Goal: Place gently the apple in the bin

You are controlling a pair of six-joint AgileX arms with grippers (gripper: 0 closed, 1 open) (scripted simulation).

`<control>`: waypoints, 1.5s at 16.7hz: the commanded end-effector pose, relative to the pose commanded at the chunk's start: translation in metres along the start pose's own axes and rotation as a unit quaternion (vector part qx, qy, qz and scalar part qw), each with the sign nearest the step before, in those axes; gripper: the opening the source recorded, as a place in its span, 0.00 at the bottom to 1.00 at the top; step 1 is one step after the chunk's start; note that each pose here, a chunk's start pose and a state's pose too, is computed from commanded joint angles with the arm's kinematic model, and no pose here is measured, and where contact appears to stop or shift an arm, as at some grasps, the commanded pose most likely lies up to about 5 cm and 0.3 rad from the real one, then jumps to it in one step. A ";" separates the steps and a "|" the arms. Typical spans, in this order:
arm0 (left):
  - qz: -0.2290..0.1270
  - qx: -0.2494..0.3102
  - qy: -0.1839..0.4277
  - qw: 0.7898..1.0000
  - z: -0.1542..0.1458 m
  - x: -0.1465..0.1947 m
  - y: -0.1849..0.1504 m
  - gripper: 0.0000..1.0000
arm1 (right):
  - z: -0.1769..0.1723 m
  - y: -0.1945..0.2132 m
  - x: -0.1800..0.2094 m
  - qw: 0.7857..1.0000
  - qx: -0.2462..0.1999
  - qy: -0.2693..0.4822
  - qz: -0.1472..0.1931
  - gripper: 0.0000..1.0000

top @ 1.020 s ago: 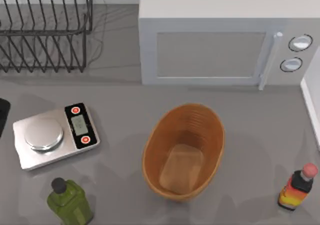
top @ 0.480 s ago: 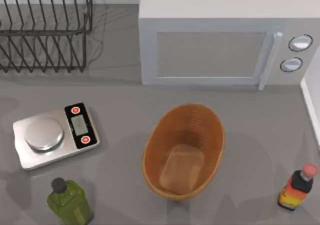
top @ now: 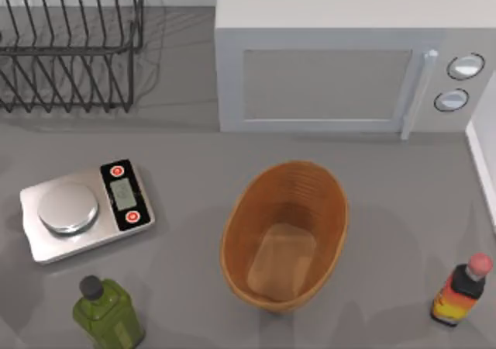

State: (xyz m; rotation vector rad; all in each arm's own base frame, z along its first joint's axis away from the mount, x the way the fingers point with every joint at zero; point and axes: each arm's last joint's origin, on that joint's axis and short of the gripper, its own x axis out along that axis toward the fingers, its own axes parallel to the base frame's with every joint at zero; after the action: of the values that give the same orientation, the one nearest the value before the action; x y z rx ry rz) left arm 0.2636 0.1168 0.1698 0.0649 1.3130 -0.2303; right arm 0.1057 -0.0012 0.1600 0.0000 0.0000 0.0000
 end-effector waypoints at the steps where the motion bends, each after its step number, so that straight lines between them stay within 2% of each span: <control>1: 0.001 0.002 0.000 1.000 0.000 0.000 -0.001 1.00 | 0.000 0.000 0.000 1.000 0.000 0.000 0.000 1.00; 4: 0.000 0.004 -0.003 1.000 0.007 0.005 -0.006 1.00 | 0.000 0.000 0.000 1.000 0.000 0.000 0.000 1.00; 7: 0.000 0.001 -0.003 1.000 0.016 0.025 -0.009 1.00 | 0.000 0.000 0.000 1.000 0.000 0.000 0.000 1.00; 13: 0.002 -0.001 -0.002 1.000 0.005 0.070 -0.003 1.00 | 0.000 0.000 0.000 1.000 0.000 0.000 0.000 1.00; 20: 0.000 0.000 0.000 1.000 0.000 0.070 0.000 1.00 | 0.000 0.000 0.000 1.000 0.000 0.000 0.000 1.00; 25: 0.000 0.000 0.000 1.000 0.000 0.070 0.000 0.62 | 0.000 0.000 0.000 1.000 0.000 0.000 0.000 1.00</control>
State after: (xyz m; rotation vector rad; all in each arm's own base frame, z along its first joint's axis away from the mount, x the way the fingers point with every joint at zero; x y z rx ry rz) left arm 0.2801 0.1076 0.1024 0.0649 1.3130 -0.2303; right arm 0.1057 -0.0012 0.1600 0.0000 0.0000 0.0000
